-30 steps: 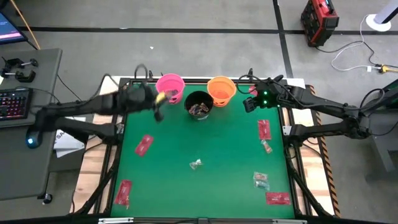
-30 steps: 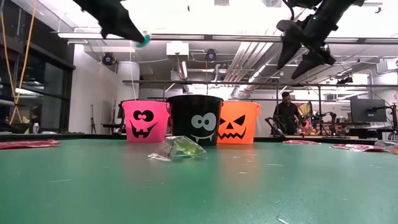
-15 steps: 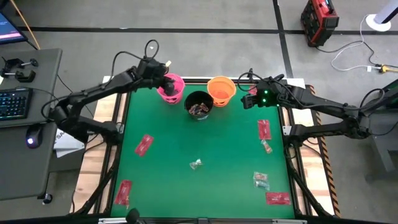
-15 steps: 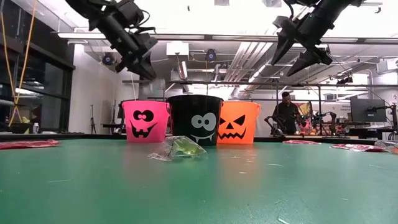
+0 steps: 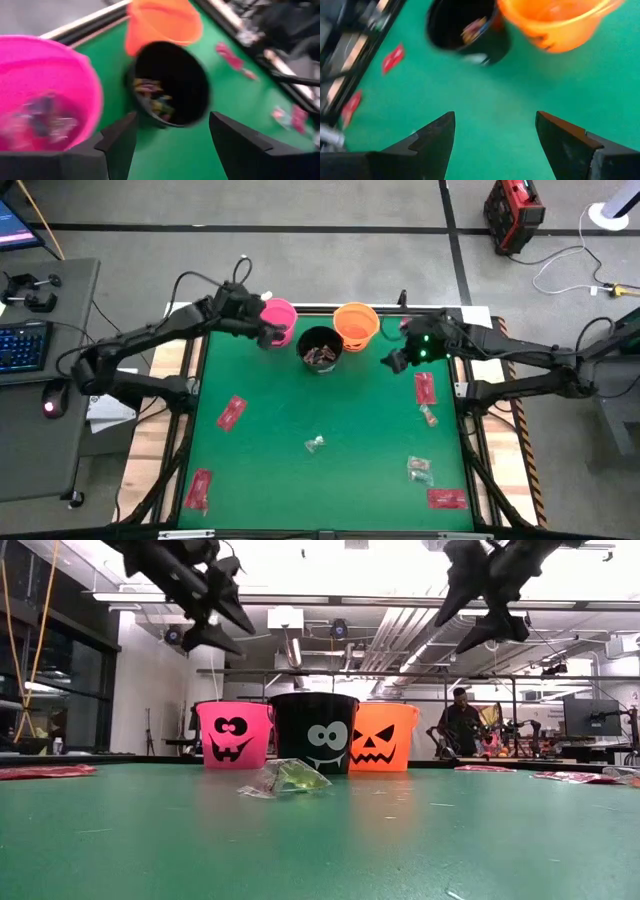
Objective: Sort candy by brand, put in halloween buckets
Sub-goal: Put the orange gummy into the pink bucket
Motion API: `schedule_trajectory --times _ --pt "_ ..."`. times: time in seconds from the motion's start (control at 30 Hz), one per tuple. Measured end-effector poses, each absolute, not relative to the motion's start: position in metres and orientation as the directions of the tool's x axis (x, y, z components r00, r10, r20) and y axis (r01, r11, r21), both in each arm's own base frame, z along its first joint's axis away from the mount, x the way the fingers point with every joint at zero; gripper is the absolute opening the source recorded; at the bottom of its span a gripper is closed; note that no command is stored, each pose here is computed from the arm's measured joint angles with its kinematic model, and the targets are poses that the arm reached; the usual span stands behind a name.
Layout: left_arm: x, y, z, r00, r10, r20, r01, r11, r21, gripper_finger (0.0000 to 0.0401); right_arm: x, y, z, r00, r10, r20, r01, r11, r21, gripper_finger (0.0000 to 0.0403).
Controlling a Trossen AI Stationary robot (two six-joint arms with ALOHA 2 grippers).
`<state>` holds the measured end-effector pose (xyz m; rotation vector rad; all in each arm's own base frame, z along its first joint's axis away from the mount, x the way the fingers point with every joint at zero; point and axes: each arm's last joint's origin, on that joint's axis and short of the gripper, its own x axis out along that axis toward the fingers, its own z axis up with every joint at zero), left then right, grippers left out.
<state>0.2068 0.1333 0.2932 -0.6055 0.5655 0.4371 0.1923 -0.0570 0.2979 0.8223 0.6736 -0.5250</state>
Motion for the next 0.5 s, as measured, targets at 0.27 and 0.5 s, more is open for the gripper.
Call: schedule_trajectory --times 0.27,0.5 --pt "0.197 0.071 0.289 0.914 0.158 -0.373 -0.353 0.764 -0.540 0.0236 0.208 0.009 0.293 0.680 0.052 -0.731 0.523 0.664 0.534 0.0267" --pt "0.189 0.041 0.281 0.939 0.219 -0.265 -0.339 0.714 -0.613 0.0236 0.201 0.068 0.259 0.386 0.138 -0.912 0.666 0.642 0.379 0.0267"
